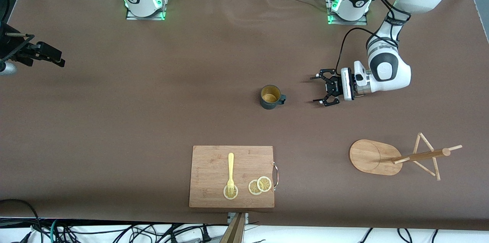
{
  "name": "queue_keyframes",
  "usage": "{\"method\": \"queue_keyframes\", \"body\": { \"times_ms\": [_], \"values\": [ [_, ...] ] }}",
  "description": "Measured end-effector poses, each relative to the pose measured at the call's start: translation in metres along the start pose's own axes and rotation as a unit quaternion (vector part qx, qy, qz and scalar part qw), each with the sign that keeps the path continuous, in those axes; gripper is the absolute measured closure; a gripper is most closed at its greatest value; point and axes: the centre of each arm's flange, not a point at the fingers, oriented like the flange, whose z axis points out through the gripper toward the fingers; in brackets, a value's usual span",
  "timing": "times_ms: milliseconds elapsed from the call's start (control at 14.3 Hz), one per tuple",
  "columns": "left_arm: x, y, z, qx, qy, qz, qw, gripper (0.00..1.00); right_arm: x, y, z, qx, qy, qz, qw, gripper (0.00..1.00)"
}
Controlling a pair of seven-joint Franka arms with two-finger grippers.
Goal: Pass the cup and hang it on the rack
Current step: 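Retract the right gripper while the left gripper reaches toward the mug handle, then close the left gripper on the teal mug handle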
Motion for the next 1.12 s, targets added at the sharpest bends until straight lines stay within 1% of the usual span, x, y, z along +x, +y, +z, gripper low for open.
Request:
{"method": "queue_keyframes", "body": {
  "times_ms": [140, 280, 490, 631, 911, 1121],
  "values": [
    [-0.005, -0.008, 0.008, -0.015, 0.025, 0.04, 0.999, 0.0, 0.0, 0.0, 0.0, 0.0, 0.0, 0.0, 1.0, 0.0],
    [-0.014, -0.022, 0.023, -0.022, 0.057, 0.06, 0.996, 0.0, 0.0, 0.0, 0.0, 0.0, 0.0, 0.0, 1.0, 0.0],
    [-0.027, -0.039, 0.057, -0.023, 0.095, 0.061, 0.993, 0.0, 0.0, 0.0, 0.0, 0.0, 0.0, 0.0, 1.0, 0.0],
    [-0.022, -0.041, 0.076, -0.023, 0.115, 0.059, 0.991, 0.0, 0.0, -0.001, 0.0, 0.0, 0.0, 0.0, 1.0, 0.0],
    [-0.012, -0.042, 0.092, -0.028, 0.128, 0.062, 0.989, 0.0, 0.0, -0.001, 0.0, 0.0, -0.002, 0.0, 1.0, 0.0],
    [-0.015, -0.042, 0.105, -0.025, 0.144, 0.049, 0.988, 0.0, -0.004, -0.001, 0.003, 0.001, -0.019, 0.0, 1.0, 0.0]
  ]
}}
